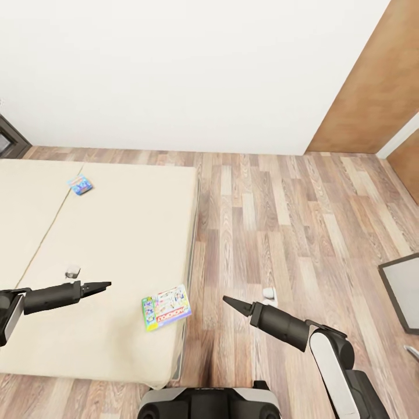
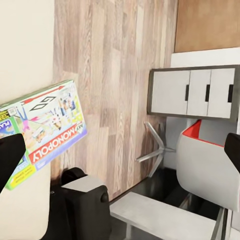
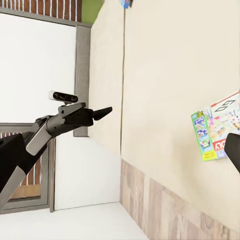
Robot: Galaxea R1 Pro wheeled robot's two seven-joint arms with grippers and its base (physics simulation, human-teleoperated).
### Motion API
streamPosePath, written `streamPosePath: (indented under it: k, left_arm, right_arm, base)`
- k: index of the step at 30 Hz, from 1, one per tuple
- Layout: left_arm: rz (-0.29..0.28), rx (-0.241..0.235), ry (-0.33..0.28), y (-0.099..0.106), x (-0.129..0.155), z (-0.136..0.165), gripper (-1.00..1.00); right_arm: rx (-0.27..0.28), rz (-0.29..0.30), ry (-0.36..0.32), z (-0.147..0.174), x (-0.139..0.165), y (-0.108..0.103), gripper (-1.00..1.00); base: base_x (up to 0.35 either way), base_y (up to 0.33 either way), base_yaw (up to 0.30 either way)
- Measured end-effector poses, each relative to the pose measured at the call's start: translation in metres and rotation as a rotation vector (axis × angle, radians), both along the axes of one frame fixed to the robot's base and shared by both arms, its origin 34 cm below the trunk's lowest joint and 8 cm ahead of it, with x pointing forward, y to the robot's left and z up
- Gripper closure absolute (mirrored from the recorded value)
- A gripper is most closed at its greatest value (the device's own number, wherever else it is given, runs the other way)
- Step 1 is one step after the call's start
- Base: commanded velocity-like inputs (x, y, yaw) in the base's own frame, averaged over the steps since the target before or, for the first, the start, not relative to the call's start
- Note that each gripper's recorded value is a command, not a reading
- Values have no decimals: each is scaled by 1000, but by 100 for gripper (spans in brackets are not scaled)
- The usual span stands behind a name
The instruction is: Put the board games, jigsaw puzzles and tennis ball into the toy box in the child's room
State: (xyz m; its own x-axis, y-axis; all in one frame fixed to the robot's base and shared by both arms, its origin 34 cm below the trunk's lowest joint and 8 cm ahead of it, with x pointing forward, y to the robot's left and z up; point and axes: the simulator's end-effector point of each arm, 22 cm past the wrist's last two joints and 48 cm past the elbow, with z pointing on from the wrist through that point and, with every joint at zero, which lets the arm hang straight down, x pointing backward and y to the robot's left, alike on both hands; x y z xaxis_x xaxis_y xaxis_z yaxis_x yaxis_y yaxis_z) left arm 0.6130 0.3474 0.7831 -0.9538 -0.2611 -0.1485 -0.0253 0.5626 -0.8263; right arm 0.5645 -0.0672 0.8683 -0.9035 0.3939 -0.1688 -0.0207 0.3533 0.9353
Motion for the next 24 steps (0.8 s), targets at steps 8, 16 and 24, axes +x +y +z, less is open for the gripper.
streamPosePath:
  k: [8,16,24]
  left_arm:
    - [0,0,-13,0,3,7,-100]
    - [1,0,-27,0,6,14,-100]
    - [1,0,-40,0,9,20,-100]
  right_arm:
    - [1,0,-13,6,2,0,-100]
    - [1,0,-27,12,3,0,-100]
    - [2,0,-40,18,5,0,-100]
  base:
    - [0,0,0]
    - [0,0,0]
    - [0,0,0]
